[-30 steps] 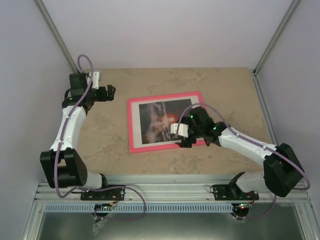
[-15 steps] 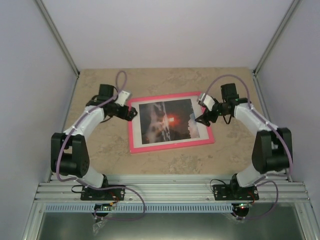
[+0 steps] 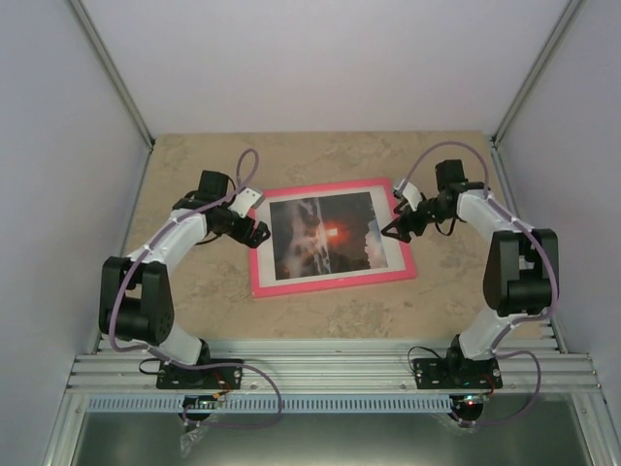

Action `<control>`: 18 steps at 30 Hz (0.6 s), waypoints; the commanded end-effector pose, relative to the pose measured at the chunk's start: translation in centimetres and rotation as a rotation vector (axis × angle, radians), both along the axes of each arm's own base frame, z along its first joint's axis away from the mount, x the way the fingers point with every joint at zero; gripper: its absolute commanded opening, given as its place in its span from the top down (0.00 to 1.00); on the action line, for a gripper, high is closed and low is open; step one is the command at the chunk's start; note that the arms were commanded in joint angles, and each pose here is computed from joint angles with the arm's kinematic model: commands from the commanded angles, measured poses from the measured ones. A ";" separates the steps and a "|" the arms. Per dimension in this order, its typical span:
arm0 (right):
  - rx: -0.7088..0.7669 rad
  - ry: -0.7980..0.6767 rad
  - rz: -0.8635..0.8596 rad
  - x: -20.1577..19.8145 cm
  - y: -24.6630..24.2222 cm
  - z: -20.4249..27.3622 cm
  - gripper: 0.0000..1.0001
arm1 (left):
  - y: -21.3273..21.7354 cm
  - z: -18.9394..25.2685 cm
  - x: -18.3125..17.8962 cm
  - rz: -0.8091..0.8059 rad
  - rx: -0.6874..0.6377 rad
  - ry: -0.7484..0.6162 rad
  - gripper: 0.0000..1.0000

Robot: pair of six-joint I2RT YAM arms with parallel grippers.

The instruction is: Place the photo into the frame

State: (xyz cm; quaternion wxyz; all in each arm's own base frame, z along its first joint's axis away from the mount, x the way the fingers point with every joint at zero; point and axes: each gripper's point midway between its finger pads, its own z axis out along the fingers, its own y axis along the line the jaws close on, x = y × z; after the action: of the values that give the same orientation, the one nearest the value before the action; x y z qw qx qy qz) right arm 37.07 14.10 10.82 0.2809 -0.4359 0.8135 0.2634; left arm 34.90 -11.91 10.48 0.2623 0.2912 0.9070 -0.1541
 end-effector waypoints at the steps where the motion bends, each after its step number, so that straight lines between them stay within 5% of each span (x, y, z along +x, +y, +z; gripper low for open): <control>1: 0.043 0.070 0.170 -5.7 2.2 0.9 0.06 | -0.3 1.0 3.1 0.012 0.001 -0.057 0.00; 12: -0.145 0.188 0.610 -20.5 5.5 -3.3 0.05 | -1.8 1.6 13.3 0.120 -0.072 -0.096 0.01; 18: -0.264 0.210 0.642 -22.1 5.2 -6.6 0.05 | -2.8 -0.1 16.9 0.178 -0.130 -0.048 0.01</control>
State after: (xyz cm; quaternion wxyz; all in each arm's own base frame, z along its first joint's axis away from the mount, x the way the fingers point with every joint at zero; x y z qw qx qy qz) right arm 14.52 20.10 5.93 0.0519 -0.6640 0.6781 0.3109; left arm 49.81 -13.99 10.88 0.3144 0.2258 0.9080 -0.1604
